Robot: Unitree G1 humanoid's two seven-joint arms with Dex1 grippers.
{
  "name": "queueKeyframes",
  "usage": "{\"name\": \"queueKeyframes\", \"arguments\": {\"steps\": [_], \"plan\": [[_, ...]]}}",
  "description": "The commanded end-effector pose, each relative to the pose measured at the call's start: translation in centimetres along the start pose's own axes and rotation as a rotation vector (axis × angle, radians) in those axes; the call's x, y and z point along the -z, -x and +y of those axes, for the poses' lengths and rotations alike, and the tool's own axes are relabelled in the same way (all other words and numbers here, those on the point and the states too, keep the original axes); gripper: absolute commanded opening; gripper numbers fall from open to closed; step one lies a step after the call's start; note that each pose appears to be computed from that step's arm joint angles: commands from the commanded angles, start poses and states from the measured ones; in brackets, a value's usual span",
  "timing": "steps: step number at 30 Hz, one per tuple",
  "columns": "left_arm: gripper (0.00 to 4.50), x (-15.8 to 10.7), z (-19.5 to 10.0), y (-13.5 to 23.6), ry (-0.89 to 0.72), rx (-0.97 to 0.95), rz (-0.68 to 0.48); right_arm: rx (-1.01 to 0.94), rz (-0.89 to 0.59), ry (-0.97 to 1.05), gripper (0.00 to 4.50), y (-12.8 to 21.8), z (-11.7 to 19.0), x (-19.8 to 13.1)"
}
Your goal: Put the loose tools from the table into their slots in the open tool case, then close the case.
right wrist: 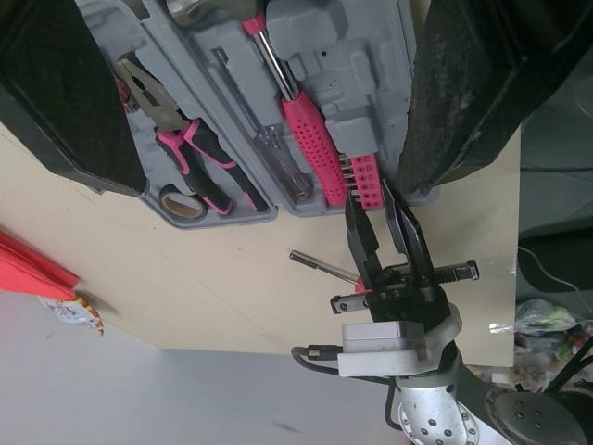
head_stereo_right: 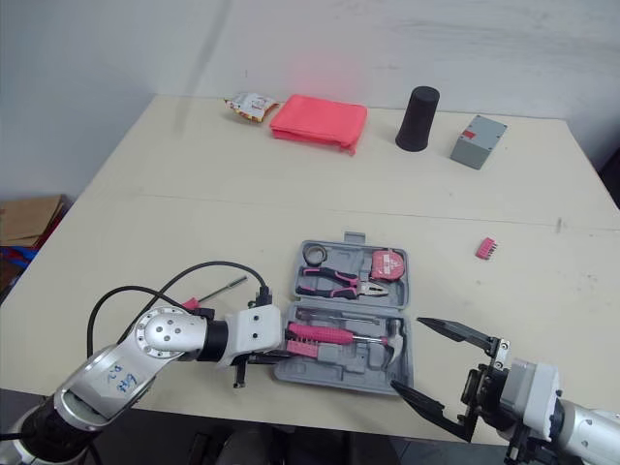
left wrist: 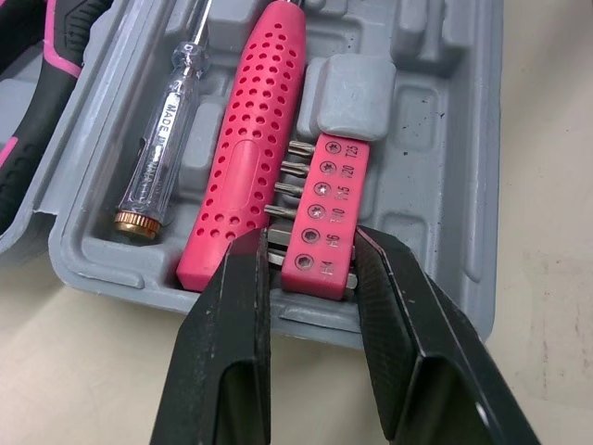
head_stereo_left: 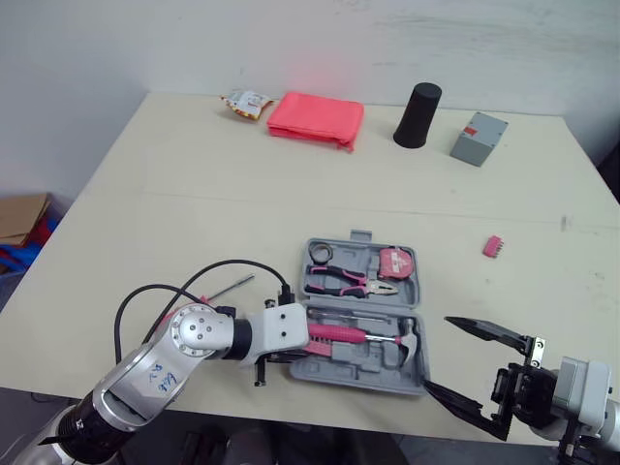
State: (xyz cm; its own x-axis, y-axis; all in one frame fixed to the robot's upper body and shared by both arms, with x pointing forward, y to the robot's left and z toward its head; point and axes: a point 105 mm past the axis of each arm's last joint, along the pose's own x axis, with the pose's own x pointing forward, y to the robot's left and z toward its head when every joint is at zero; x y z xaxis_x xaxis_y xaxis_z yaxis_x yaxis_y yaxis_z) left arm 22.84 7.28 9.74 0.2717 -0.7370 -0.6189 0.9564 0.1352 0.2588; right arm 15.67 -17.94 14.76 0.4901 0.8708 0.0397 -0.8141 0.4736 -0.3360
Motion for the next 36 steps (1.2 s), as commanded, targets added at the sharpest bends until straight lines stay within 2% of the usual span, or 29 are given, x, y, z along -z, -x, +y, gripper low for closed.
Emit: {"name": "queueKeyframes", "arguments": {"steps": [1,3,5,6,9,13,16,19,23,24,25,29,36], "plan": [[0.65,0.6,0.0,-0.2,0.022,-0.016,0.034,0.003,-0.016,0.018,4.5,0.4,0.0,-0.3],[0.65,0.6,-0.2,-0.2,0.029,-0.007,0.031,0.001,-0.013,0.013,4.5,0.6,0.1,-0.1],[1.71,0.1,0.1,-0.1,-0.005,-0.028,0.002,-0.002,-0.013,0.01,4.5,0.7,0.3,0.1],[2.03,-0.3,0.2,0.0,-0.017,-0.04,-0.017,-0.003,-0.013,0.01,4.5,0.8,0.3,0.2],[3.43,-2.0,0.3,1.2,-0.038,-0.019,-0.117,-0.002,-0.015,0.016,4.5,0.8,0.2,0.2],[3.43,-3.5,0.3,4.1,-0.082,0.044,-0.227,-0.018,-0.021,0.024,4.5,0.3,-0.3,-0.2],[3.43,-3.1,1.2,4.9,-0.106,0.025,-0.292,-0.02,-0.035,0.024,4.5,-0.5,-0.6,-0.5],[2.6,-3.2,2.0,5.0,-0.088,0.063,-0.416,-0.018,-0.044,0.028,4.5,-1.1,-1.0,-0.7],[0.7,-1.2,2.3,4.0,-0.124,0.14,-0.372,-0.006,-0.036,0.035,4.5,-1.1,-1.5,-0.4],[0.27,-1.0,2.3,3.6,-0.128,0.15,-0.376,-0.003,-0.033,0.035,4.5,-1.0,-1.6,-0.3],[0.05,-0.6,2.1,3.3,-0.125,0.174,-0.373,-0.001,-0.029,0.035,4.5,-0.9,-1.6,-0.2],[0.05,0.8,1.0,1.9,-0.158,0.253,-0.333,0.004,-0.011,0.036,4.5,-0.2,-1.7,0.6],[0.05,0.9,1.7,0.9,-0.126,0.208,-0.336,0.018,-0.003,0.042,4.5,0.6,-1.5,1.1]]}}
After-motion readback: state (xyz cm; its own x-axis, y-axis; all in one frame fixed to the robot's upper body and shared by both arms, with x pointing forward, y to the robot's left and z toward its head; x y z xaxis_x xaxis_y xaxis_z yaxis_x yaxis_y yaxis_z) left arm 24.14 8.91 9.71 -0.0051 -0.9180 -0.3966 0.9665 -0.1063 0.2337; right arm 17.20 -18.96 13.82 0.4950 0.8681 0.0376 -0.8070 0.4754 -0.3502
